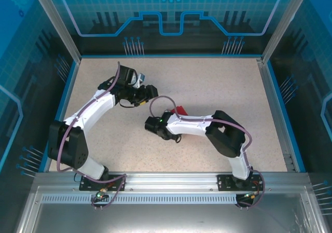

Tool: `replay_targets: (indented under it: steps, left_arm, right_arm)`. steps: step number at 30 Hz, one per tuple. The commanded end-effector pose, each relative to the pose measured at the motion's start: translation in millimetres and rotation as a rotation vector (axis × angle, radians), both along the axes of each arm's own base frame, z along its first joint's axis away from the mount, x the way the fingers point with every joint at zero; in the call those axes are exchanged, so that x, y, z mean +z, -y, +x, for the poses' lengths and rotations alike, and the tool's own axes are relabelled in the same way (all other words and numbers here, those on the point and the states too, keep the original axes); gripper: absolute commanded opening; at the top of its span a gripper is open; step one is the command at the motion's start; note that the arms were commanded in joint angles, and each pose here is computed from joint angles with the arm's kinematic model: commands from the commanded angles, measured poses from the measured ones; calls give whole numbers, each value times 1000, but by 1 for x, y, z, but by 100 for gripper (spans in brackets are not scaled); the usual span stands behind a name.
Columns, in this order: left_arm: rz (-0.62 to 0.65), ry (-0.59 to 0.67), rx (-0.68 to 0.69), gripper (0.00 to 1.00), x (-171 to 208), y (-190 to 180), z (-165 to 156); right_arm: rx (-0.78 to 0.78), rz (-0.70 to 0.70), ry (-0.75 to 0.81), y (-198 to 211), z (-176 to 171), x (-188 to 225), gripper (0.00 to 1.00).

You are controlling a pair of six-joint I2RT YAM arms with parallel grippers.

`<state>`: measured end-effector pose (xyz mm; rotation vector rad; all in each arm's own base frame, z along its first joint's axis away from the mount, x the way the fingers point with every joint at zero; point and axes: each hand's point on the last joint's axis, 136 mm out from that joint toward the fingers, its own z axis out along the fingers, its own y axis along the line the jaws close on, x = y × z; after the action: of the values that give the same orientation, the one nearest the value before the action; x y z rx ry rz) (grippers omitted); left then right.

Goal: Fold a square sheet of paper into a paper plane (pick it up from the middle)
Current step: Turn over the paper at the center of the table, then rotate the paper at the center of the table.

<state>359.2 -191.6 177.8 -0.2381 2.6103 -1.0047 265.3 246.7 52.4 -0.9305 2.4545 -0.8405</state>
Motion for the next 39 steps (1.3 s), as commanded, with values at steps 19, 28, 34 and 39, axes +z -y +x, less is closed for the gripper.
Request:
replay_targets:
  steps: [19,28,34,39]
  left_arm:
    - [-117,-128,-70,69,-44,20,-3]
    - [-119,-147,-114,68,-59,48,-6]
    - [-63,-190,-152,67,-85,74,-26]
    - [4,-215,-159,65,-107,79,-37]
  right_arm:
    - [58,518,-150,-57,-31,-5,41]
    - [25,953,-246,-40,-27,27,53]
    - [-62,1082,-289,-7,-15,27,50]
    - [-156,1148,-292,19,-6,23,50]
